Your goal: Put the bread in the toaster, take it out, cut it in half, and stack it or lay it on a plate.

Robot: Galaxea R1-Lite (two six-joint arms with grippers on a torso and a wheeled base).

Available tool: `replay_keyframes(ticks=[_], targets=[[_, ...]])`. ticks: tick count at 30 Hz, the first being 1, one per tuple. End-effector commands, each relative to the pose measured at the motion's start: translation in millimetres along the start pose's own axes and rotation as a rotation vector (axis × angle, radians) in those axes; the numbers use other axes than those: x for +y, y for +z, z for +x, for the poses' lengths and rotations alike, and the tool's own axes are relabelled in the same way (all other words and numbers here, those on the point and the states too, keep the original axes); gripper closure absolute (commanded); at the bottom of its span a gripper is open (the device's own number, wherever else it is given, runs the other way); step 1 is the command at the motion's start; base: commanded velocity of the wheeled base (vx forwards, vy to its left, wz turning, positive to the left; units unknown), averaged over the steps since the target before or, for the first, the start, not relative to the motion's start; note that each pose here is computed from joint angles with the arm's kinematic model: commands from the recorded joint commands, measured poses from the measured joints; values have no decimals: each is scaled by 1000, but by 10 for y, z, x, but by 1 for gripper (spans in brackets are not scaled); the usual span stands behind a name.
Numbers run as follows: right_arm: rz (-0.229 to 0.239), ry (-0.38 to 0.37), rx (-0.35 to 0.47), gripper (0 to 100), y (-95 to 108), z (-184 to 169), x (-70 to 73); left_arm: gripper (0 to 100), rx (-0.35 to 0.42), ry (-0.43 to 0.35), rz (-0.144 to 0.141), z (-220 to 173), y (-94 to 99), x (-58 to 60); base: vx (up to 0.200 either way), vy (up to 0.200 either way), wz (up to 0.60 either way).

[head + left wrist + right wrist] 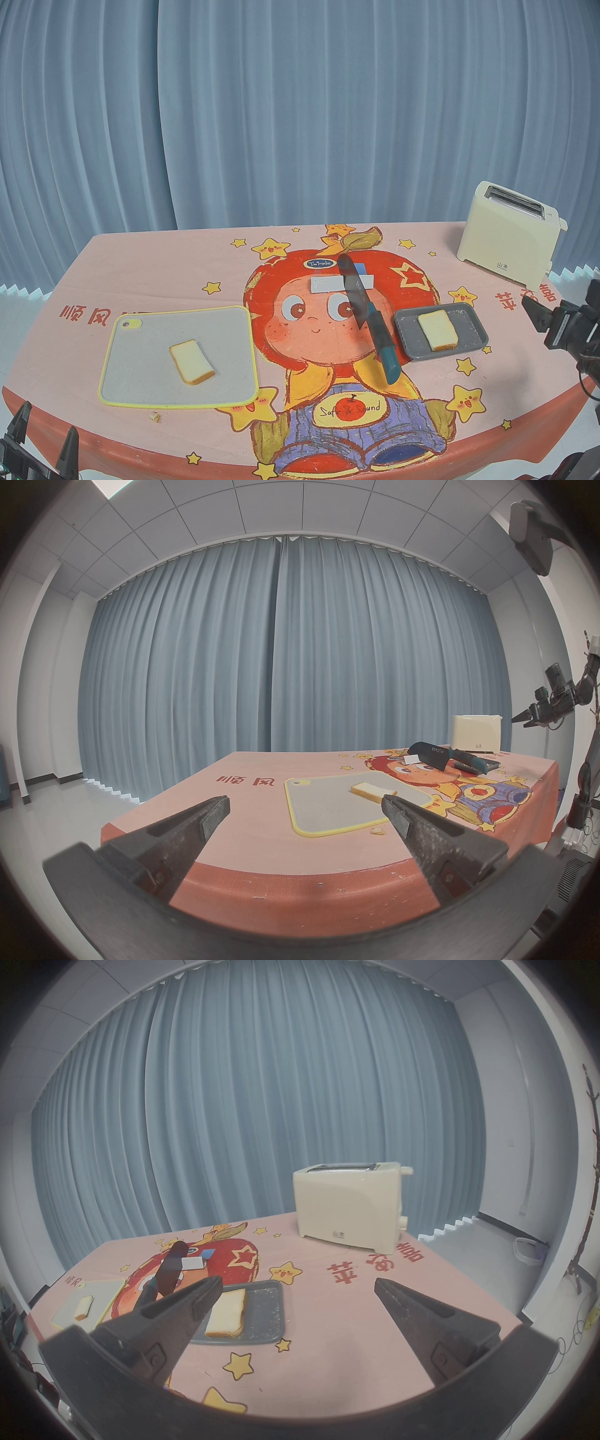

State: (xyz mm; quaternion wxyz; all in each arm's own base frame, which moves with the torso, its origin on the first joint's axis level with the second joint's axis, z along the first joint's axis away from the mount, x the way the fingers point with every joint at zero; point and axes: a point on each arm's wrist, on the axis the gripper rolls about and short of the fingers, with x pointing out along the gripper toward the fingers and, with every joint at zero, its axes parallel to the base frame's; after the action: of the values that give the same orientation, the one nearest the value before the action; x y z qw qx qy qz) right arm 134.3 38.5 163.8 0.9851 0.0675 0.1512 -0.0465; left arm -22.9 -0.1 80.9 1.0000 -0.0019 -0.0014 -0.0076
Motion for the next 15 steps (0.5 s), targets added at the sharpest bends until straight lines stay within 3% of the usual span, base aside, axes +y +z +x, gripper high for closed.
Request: replay_keyframes(ticks=[1,8,15], targets=[[21,-6,-83,0,-42,-258,-160,0,7,0,-1,5,-51,0,0,0,0],[37,21,-207,0,-78,-585,-298,0,7,0,-1,5,-51,0,0,0,0],[40,-6,-234,0,-208,-683,-390,0,7,0,-1,5,-51,0,0,0,0]])
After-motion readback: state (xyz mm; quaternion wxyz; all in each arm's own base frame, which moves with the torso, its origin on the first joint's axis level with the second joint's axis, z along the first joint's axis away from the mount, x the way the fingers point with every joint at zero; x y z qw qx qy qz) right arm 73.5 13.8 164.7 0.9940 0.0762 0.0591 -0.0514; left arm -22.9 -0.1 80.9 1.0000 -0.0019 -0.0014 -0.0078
